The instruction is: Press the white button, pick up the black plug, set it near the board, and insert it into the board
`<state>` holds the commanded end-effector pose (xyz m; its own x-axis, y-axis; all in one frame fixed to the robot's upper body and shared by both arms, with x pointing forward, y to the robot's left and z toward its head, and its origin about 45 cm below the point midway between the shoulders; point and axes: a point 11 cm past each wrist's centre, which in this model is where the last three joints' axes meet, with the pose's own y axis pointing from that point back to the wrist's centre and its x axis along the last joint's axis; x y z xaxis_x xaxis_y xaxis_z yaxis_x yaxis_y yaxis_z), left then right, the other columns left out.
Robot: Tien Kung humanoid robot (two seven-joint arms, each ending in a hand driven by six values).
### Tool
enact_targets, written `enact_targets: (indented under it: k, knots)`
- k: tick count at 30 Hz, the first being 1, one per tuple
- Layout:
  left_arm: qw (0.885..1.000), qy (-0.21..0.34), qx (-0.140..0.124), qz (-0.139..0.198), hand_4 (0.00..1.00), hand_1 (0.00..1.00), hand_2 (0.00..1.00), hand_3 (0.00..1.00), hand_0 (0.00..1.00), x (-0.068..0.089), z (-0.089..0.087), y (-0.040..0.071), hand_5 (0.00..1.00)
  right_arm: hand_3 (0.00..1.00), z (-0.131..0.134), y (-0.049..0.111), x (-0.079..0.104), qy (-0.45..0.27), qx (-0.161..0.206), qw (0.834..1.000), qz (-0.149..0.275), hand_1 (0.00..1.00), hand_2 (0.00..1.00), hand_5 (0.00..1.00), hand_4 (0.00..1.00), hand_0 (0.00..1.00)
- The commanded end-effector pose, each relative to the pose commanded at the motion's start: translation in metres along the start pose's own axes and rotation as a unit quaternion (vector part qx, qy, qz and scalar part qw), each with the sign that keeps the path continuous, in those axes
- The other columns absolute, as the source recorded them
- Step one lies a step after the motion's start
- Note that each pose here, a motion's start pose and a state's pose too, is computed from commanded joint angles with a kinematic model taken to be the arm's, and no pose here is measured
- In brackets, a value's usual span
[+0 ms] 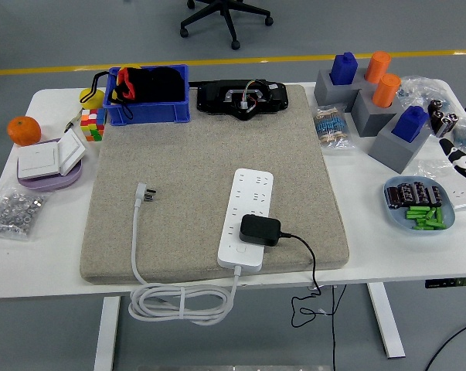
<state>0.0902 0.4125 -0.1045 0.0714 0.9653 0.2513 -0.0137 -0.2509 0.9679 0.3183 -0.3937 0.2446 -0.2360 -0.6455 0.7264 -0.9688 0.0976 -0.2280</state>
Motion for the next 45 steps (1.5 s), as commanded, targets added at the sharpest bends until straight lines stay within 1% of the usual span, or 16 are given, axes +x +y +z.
enact_targets:
  k: [3,6,7,15,24,25,30,31,36,37,45]
  knots:
    - [1.0,-0.001,-0.001,0.0,0.718,0.695,0.668,0.714,0.71,0.0,0.001,0.0,0.301,0.796,0.001,0.001,0.001,0.0,-0.005,1.0,0.004,0.877,0.822,0.635,0.875,0.954]
    - [1.0,-0.003,0.004,0.001,0.718,0.695,0.668,0.714,0.71,0.001,-0.002,0.0,0.301,0.796,0.003,0.004,-0.001,-0.007,-0.01,1.0,0.002,0.877,0.822,0.635,0.875,0.954]
    - [1.0,-0.003,0.004,0.001,0.718,0.695,0.668,0.715,0.709,0.001,-0.002,0.0,0.301,0.797,0.003,0.004,-0.002,-0.007,-0.01,1.0,0.002,0.877,0.822,0.761,0.885,0.953]
    - [1.0,0.0,0.006,-0.001,0.718,0.695,0.668,0.715,0.709,-0.001,-0.006,-0.001,0.301,0.797,0.006,0.009,-0.005,-0.014,-0.02,1.0,0.0,0.877,0.822,0.751,0.889,0.952]
    - [1.0,0.0,0.008,-0.004,0.718,0.695,0.668,0.714,0.709,-0.006,-0.007,-0.002,0.301,0.797,0.008,0.009,-0.008,-0.016,-0.028,0.999,-0.005,0.877,0.822,0.749,0.889,0.951]
    - [1.0,0.0,0.008,-0.004,0.717,0.695,0.668,0.715,0.709,-0.006,-0.007,-0.002,0.301,0.786,0.007,0.009,-0.008,-0.014,-0.028,1.0,-0.003,0.868,0.81,0.653,0.875,0.95]
    - [1.0,0.0,0.006,-0.003,0.717,0.695,0.668,0.715,0.709,-0.004,-0.005,-0.001,0.301,0.786,0.005,0.008,-0.005,-0.008,-0.017,1.0,0.004,0.868,0.81,0.653,0.875,0.95]
    - [1.0,0.001,0.006,-0.003,0.717,0.695,0.668,0.715,0.709,-0.004,-0.005,-0.001,0.3,0.757,0.005,0.008,-0.005,-0.007,-0.017,1.0,0.005,0.846,0.786,0.453,0.805,0.945]
    - [1.0,0.001,0.01,-0.001,0.717,0.695,0.668,0.715,0.709,-0.003,-0.009,-0.002,0.3,0.757,0.005,0.008,-0.004,-0.007,-0.016,1.0,0.007,0.846,0.786,0.453,0.805,0.945]
    - [1.0,0.001,0.01,-0.001,0.718,0.695,0.668,0.716,0.71,-0.003,-0.009,-0.002,0.3,0.742,0.005,0.008,-0.004,-0.007,-0.016,1.0,0.007,0.843,0.782,0.443,0.804,0.943]
    - [1.0,0.0,0.015,0.002,0.717,0.695,0.668,0.716,0.71,0.001,-0.014,-0.002,0.301,0.73,0.009,0.013,-0.006,-0.01,-0.026,1.0,0.008,0.836,0.779,0.441,0.803,0.939]
